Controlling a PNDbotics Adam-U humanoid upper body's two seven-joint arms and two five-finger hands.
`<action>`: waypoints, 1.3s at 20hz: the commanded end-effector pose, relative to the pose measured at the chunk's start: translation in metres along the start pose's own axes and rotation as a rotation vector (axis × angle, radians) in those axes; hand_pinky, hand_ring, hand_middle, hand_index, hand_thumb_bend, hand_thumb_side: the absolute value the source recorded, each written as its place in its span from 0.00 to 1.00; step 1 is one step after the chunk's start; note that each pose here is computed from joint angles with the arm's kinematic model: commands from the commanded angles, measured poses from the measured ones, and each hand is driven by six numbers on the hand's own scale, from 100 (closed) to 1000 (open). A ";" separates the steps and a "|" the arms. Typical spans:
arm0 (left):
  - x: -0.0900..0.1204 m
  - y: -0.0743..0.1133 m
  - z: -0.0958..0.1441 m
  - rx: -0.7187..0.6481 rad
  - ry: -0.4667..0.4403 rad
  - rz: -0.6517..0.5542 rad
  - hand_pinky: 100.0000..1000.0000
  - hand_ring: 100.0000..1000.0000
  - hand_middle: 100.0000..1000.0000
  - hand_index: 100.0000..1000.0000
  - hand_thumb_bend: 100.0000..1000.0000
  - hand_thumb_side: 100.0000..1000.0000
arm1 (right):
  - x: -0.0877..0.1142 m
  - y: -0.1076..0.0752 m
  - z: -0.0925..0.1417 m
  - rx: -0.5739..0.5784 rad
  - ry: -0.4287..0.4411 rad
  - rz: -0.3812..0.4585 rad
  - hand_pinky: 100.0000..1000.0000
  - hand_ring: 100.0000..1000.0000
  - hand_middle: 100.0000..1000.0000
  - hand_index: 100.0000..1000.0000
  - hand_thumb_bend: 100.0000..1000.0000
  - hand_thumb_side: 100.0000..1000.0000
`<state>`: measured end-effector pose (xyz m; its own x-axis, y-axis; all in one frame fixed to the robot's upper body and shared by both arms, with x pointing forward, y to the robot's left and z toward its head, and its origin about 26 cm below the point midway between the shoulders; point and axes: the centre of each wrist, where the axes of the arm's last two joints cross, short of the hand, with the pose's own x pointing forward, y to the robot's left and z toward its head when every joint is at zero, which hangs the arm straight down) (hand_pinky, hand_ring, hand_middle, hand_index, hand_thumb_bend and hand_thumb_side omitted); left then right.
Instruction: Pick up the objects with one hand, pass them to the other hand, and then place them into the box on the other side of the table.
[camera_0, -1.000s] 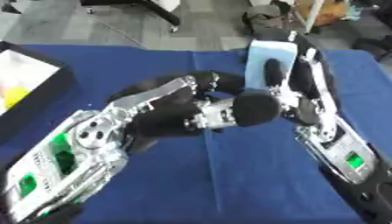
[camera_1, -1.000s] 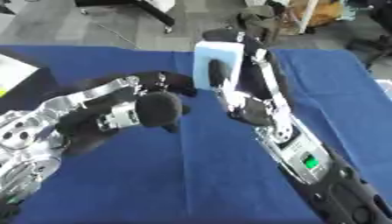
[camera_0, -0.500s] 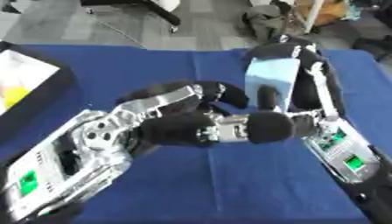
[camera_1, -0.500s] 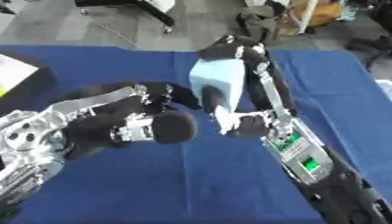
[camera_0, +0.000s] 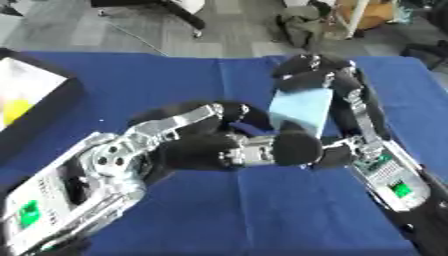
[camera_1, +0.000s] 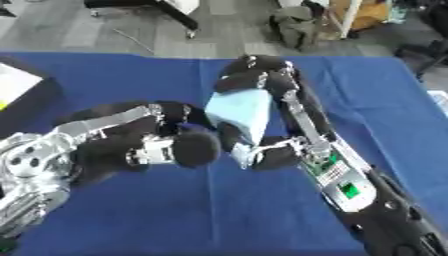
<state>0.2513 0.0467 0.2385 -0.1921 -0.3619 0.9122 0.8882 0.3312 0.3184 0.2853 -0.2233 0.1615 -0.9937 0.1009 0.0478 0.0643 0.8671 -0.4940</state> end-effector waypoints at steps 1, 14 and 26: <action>0.003 0.004 0.008 0.040 -0.013 -0.011 0.72 0.81 0.84 0.87 1.00 0.59 | 0.000 -0.003 -0.005 0.008 -0.035 0.016 0.54 0.44 0.29 0.32 0.00 0.00; -0.008 0.014 0.016 0.166 0.034 0.014 0.72 0.81 0.83 0.86 1.00 0.59 | 0.000 -0.004 -0.006 0.003 -0.046 0.049 0.53 0.44 0.28 0.31 0.00 0.00; 0.018 -0.010 -0.001 -0.024 0.016 -0.029 0.73 0.82 0.85 0.86 1.00 0.60 | 0.002 0.001 -0.004 0.070 -0.110 0.071 0.52 0.43 0.27 0.31 0.00 0.00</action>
<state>0.2461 0.0409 0.2441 -0.1827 -0.4051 0.8958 0.8802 0.3386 0.3326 0.2843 -0.2186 0.1598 -0.9917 0.1204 -0.0453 0.1256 0.8293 -0.5445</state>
